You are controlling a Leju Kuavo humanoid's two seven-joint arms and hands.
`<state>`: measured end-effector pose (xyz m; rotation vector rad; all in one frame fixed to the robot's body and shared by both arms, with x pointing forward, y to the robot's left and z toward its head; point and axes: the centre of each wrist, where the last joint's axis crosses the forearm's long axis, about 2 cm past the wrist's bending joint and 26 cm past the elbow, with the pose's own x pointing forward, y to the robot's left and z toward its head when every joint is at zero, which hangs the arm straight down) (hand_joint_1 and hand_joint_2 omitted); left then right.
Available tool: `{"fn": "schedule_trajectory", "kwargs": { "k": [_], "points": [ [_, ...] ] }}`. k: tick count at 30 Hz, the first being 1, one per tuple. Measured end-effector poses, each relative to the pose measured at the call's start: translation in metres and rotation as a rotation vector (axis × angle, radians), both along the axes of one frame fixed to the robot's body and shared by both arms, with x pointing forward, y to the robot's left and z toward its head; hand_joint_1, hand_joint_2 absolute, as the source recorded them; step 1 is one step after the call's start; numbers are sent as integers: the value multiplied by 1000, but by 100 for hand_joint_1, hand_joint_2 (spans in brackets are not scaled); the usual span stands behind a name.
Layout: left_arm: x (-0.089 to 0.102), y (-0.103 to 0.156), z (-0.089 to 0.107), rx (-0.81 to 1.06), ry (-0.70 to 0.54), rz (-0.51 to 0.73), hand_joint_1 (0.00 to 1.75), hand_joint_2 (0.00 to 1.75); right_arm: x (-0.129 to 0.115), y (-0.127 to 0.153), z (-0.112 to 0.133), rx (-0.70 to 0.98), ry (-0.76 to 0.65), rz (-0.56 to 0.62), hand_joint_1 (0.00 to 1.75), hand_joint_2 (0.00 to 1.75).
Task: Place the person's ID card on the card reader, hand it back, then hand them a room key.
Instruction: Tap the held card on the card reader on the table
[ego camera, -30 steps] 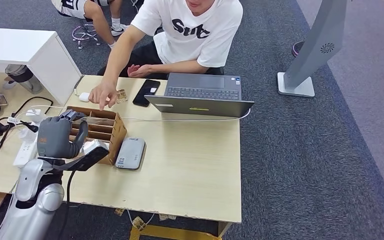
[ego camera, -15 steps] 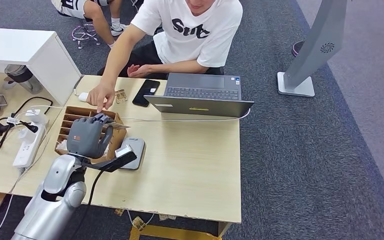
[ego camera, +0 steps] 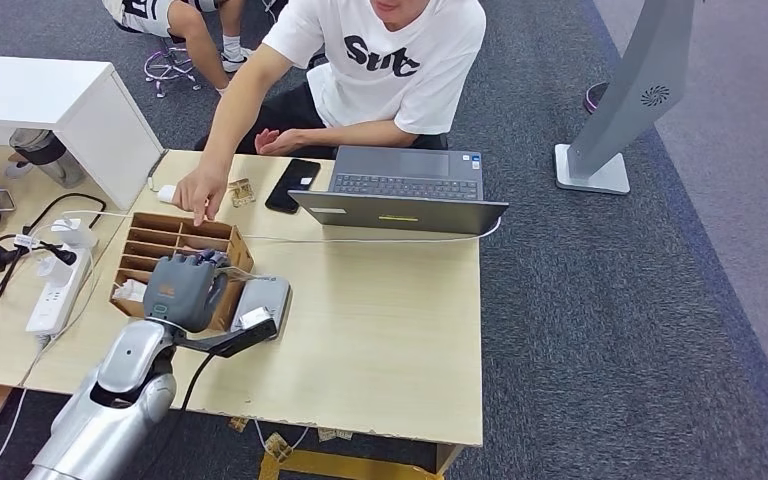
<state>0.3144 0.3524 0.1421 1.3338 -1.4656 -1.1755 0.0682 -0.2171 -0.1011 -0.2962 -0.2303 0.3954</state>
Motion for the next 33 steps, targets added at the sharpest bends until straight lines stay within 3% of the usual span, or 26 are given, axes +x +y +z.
{"fn": "schedule_trajectory", "kwargs": {
  "k": [13,33],
  "points": [
    [-4,2,-21,20,49,10,175,175,1,0,0,-2,1,11,0,175],
    [-9,-15,-49,6,128,-24,175,175,3,3,1,4,-5,26,0,175]
  ]
}}
